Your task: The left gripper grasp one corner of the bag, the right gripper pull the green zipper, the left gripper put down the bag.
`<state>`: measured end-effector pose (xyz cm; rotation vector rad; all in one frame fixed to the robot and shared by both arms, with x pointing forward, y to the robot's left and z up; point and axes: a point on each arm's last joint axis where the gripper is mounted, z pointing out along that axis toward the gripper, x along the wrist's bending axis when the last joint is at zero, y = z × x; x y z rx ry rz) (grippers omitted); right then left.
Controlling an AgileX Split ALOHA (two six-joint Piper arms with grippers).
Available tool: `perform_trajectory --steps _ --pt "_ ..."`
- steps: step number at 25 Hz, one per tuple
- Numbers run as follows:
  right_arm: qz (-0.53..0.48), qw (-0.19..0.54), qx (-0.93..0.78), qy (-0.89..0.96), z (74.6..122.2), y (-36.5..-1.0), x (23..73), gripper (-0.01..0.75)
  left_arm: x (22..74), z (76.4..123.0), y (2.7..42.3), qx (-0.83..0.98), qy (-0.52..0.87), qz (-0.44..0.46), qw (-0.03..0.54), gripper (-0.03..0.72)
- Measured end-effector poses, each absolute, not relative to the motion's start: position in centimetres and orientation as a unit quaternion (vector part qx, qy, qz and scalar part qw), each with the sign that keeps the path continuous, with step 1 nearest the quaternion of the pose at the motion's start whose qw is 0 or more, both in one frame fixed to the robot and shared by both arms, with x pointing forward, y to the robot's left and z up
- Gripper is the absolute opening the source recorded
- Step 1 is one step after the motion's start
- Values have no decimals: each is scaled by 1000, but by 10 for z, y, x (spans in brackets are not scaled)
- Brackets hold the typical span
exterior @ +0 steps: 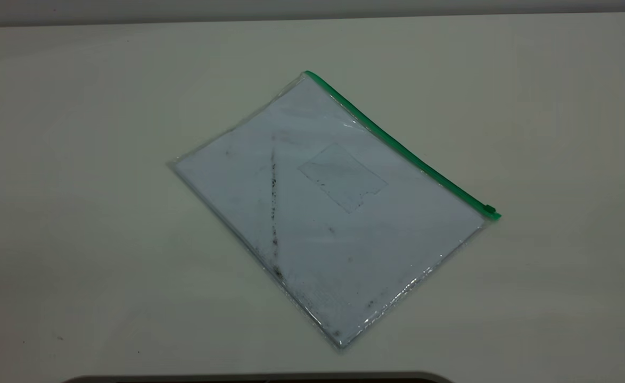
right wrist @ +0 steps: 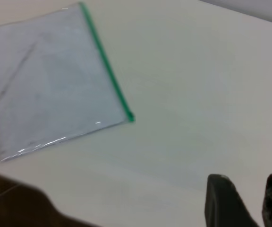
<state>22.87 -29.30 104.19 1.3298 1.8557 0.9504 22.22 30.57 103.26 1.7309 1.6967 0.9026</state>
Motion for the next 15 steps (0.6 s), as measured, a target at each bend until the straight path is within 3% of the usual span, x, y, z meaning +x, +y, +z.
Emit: perform_trajectory --steps 15 --pt "349 342 576 655 1042 -299 230 242 222 1033 306 644 631 336 274 577"
